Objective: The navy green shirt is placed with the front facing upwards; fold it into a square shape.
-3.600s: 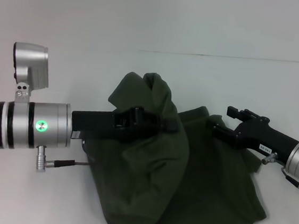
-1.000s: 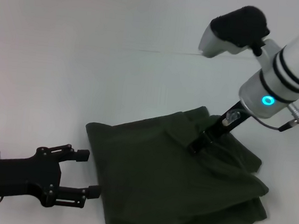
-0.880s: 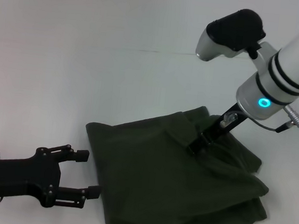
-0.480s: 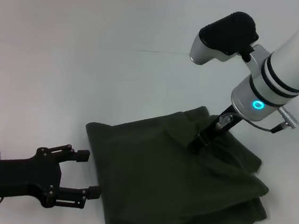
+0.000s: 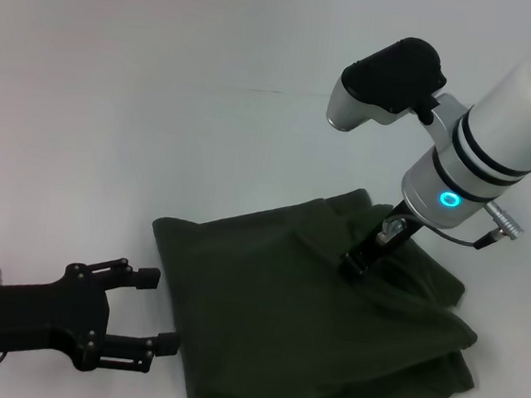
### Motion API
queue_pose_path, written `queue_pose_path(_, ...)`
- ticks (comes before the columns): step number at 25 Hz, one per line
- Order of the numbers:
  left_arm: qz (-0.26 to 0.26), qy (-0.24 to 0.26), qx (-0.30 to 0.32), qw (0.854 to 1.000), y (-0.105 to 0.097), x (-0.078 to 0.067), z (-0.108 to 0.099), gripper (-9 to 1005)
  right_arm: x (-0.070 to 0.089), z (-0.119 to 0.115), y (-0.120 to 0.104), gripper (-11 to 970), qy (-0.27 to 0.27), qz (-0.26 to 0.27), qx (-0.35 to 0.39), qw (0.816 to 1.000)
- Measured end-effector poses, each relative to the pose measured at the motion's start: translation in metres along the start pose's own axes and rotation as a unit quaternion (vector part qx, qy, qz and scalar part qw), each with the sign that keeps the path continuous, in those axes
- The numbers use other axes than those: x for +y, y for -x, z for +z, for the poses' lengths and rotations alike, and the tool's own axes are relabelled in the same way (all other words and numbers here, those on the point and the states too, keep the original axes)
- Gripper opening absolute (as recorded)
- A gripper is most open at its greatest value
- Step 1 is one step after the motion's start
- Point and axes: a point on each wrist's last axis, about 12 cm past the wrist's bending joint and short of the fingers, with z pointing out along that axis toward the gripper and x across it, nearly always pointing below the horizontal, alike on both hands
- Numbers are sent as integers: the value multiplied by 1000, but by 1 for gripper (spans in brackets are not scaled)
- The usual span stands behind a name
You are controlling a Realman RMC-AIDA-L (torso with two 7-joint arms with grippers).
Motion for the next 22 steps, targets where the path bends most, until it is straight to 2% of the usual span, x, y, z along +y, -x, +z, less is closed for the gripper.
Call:
queue_pose_path(9,2,0,-2,1000,-1,-1,-1,927,0,0,-1,153,9,0,-5,1000)
queue_pose_path(14,3,-1,-4,1000,0,-1,-1,927,-2,-1,-4,50,19,11,-13,1000)
queue_pose_path(22,3,-2,-5,1000,0,-1,-1,926,-18,-16,-14,19,23,57,-53,997)
